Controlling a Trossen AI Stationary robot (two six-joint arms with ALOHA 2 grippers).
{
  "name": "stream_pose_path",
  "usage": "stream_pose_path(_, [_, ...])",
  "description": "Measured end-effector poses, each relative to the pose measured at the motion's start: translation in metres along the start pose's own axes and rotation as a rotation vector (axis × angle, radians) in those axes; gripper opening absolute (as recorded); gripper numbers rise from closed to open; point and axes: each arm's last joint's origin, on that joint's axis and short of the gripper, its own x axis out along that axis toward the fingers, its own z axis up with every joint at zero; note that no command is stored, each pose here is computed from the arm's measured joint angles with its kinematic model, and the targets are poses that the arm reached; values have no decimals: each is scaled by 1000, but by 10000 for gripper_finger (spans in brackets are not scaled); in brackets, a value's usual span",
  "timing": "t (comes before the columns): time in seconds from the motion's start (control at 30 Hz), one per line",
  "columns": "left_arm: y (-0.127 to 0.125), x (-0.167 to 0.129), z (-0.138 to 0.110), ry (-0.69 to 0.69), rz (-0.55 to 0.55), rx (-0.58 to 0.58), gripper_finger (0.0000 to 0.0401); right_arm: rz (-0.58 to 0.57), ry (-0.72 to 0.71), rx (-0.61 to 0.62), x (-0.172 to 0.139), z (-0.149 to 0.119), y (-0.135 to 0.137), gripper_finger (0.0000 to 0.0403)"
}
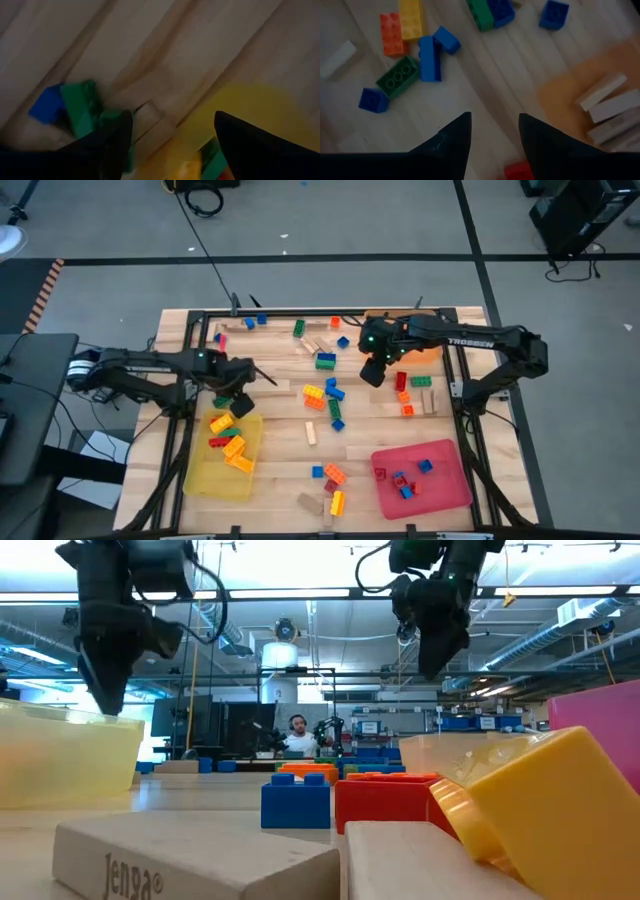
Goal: Sort blocks by size
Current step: Put the large green game piece into the yellow bin
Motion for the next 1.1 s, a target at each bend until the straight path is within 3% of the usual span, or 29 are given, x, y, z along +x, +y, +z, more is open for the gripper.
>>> stream_pose_path(0.33, [12,24,15,153,60,99,286,34,-102,29,-16,2,0,177])
stream_pose_path(0.77, [33,61,28,406,151,139,286,40,-108,64,-19,1,0,177])
stream_pose_path(1.1, [35,70,27,472,159,131,286,40,-108,64,-19,1,0,175])
